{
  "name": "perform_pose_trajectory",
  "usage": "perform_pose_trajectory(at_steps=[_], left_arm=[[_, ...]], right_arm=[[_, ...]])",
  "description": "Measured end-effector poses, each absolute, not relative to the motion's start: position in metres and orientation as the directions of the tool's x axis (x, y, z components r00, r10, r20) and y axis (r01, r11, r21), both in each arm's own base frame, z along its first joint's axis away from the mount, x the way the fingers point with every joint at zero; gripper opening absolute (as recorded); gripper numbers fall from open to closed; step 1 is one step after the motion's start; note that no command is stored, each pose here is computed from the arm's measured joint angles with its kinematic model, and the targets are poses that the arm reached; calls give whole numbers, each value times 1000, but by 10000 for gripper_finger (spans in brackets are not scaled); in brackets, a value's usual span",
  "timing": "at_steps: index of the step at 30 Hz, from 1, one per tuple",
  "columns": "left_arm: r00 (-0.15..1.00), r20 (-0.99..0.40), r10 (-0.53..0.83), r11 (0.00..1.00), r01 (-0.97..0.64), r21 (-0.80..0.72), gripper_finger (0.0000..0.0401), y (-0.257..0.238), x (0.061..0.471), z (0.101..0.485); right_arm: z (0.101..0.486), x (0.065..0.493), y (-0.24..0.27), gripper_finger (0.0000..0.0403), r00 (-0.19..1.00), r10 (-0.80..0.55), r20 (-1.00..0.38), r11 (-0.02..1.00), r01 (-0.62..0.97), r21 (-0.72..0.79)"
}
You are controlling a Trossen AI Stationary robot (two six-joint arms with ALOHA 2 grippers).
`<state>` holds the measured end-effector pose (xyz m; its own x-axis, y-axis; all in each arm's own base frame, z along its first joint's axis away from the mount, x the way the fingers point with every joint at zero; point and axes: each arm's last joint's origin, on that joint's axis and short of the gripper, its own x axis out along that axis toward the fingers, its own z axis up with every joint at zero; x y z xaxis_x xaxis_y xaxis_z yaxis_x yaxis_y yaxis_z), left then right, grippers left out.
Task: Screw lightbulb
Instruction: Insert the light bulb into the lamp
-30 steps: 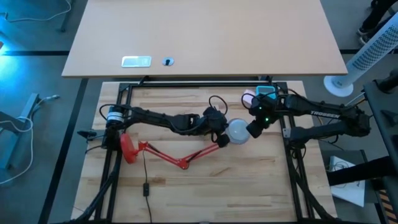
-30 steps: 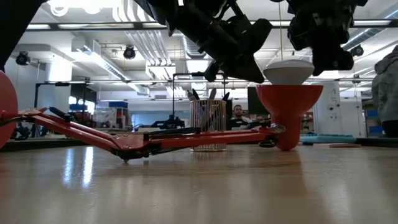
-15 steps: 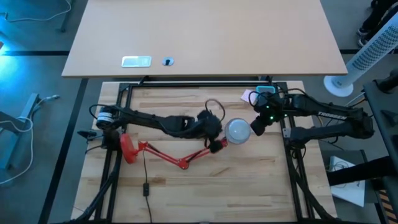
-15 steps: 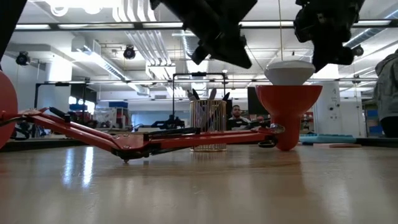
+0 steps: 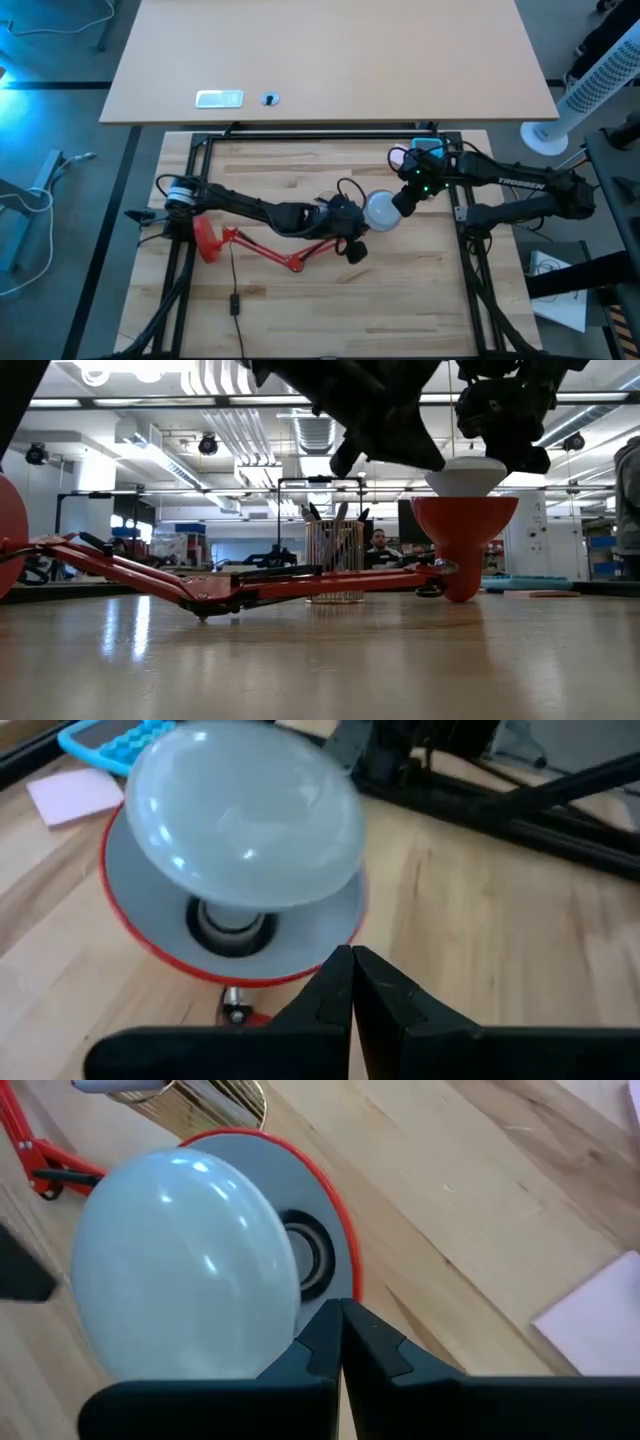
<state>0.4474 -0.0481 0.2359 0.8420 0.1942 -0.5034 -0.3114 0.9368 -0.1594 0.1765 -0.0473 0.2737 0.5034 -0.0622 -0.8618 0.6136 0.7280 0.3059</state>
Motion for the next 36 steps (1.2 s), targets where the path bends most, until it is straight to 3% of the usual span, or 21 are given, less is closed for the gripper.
perform_pose_trajectory(at_steps=[14, 19, 26, 36], left_arm=[[827, -475, 300, 905, -404, -131, 0, 7, 452, 237], [782, -536, 320, 906, -418, -69, 0, 18, 447, 233], [740, -605, 295, 919, -392, -32, 0, 6, 437, 237], [850, -494, 185, 936, -305, -174, 0, -40, 455, 226]], right_arm=[[273, 167, -40, 0, 477, 82, -875, 685, 611, 397], [278, 163, -35, 0, 511, 144, -847, 682, 569, 459], [282, 152, -33, 0, 511, 103, -853, 680, 590, 435], [277, 165, -42, 0, 486, -52, -873, 693, 647, 318]])
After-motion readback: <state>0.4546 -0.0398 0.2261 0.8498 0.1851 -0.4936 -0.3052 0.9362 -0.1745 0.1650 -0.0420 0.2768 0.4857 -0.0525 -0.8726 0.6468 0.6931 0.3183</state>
